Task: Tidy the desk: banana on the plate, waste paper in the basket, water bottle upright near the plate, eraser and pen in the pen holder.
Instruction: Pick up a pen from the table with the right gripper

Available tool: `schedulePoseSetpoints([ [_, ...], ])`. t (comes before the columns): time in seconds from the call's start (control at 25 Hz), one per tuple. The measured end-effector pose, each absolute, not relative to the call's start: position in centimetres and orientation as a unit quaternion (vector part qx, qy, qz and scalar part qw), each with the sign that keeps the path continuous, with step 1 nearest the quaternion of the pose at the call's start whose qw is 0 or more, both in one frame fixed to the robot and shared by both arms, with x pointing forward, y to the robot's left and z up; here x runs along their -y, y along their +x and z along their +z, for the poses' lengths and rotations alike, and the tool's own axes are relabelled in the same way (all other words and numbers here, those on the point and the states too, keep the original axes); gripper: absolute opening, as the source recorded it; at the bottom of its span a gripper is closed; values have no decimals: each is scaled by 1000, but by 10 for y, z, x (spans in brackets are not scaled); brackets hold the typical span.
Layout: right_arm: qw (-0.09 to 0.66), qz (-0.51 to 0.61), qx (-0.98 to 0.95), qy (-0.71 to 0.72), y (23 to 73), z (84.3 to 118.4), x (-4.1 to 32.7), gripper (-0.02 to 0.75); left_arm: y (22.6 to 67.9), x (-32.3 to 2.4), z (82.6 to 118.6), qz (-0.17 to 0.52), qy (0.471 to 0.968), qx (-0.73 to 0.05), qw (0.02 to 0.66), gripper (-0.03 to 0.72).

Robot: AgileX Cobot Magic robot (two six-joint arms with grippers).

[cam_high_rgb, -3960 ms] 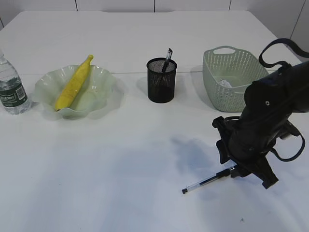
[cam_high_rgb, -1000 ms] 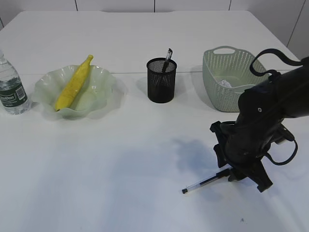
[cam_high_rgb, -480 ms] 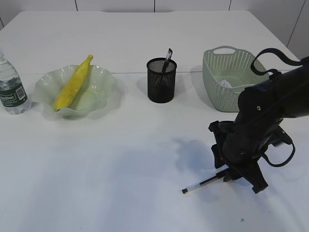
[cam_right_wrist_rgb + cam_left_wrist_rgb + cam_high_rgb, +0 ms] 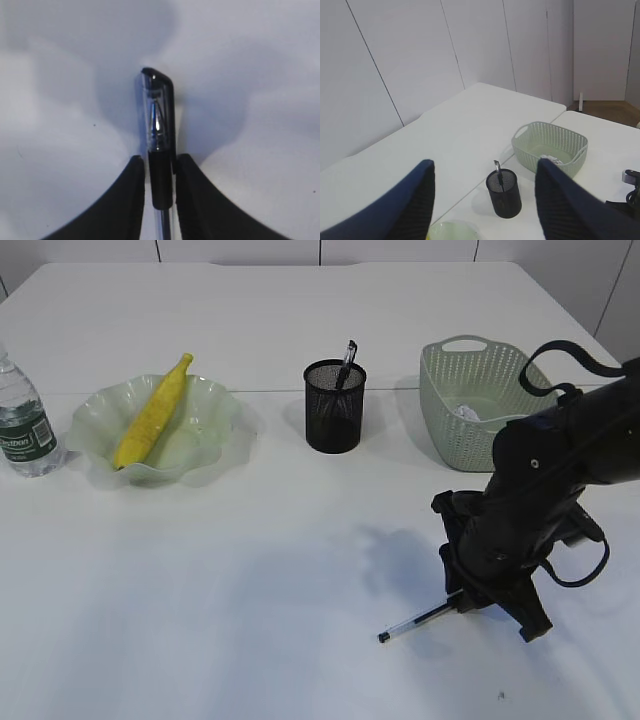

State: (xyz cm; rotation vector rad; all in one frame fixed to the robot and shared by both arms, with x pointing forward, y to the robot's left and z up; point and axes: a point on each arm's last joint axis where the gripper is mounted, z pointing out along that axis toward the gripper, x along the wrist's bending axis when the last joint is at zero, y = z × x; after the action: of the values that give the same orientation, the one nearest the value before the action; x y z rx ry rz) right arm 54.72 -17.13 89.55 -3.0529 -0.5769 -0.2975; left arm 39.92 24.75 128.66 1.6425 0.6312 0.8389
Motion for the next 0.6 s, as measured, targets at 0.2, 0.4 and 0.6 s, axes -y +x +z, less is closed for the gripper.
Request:
schedulePoseSetpoints([
  [0.2, 11, -95, 184, -978, 547, 895, 171, 154, 399, -248, 1287, 356, 697, -268, 561, 443],
  [0.4, 11, -95, 184, -978, 547, 895, 171, 72, 399, -248, 1287, 356, 697, -268, 561, 443],
  [0.6, 1, -98, 199, -975, 548, 895, 172, 66, 399, -248, 1287, 358, 697, -268, 561, 443],
])
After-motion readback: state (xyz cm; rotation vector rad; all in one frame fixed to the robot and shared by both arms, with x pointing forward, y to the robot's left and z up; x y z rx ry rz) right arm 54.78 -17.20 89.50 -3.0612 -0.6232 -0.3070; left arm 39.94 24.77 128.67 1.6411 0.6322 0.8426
